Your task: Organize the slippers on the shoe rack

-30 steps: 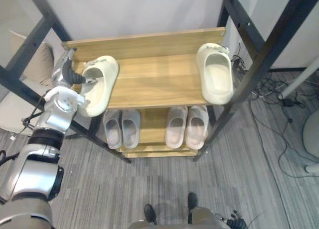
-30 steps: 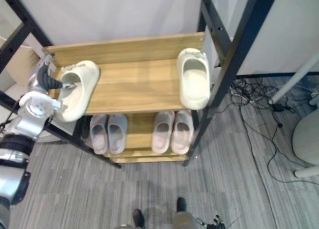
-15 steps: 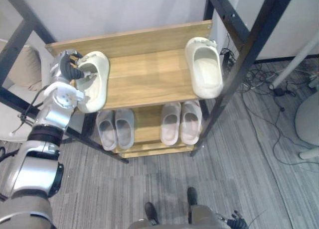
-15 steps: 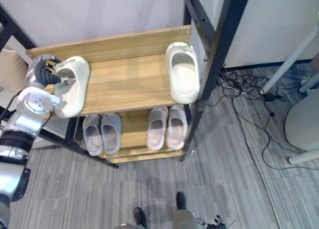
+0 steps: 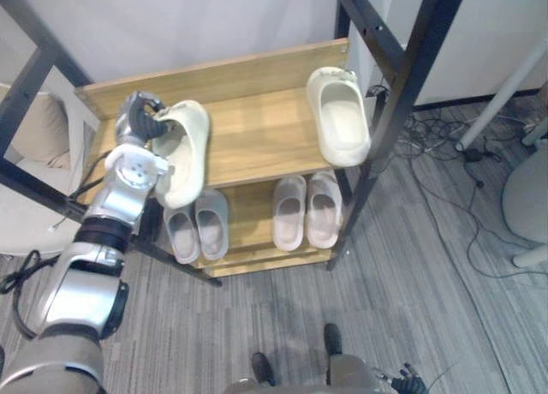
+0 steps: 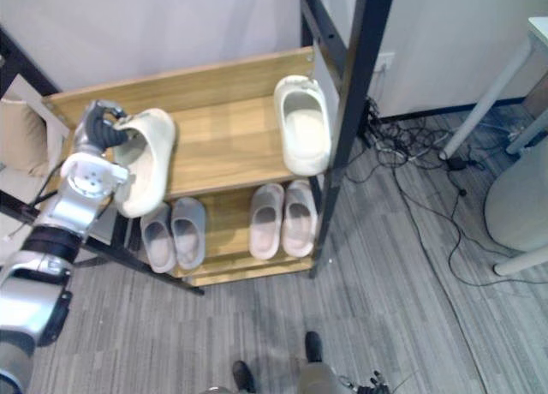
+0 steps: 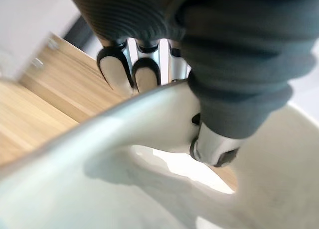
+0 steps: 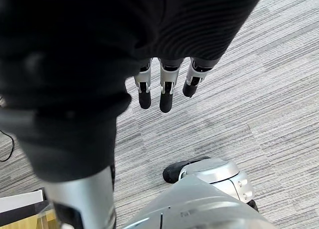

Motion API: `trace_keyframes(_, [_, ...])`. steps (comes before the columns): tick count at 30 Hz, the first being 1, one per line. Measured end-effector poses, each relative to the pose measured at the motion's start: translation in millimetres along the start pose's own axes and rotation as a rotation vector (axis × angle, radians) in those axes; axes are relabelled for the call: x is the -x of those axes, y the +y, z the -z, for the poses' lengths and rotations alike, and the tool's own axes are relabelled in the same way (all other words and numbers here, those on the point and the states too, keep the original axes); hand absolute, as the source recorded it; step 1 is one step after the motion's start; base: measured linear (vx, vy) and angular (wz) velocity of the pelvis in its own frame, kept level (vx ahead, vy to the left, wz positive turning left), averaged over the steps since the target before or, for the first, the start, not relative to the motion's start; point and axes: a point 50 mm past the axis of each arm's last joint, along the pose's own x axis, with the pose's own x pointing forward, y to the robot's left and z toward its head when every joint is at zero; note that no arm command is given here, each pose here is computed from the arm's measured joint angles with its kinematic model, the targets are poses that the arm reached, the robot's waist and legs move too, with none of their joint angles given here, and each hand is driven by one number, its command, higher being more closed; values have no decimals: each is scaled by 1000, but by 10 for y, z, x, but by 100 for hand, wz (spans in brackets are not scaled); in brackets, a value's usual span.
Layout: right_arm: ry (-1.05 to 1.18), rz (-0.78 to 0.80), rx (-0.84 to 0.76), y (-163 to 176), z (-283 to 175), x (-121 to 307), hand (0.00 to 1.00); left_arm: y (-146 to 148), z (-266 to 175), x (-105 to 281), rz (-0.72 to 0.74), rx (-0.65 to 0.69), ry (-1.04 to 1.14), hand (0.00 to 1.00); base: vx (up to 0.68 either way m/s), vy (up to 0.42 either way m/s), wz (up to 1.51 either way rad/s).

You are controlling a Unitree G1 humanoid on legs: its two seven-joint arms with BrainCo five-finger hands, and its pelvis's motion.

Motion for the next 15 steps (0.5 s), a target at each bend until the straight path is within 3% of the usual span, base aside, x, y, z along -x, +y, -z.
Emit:
trace_keyframes(10, [-5,17,7,-25,-13,-3,0,-268,-263,44,30,76,-72,100,2,-5,-2])
trace_keyframes(15, [-10,28,5,-36,-23,-3,0,-223,-267,19,-18,80,-57,100,-19,-7,-28])
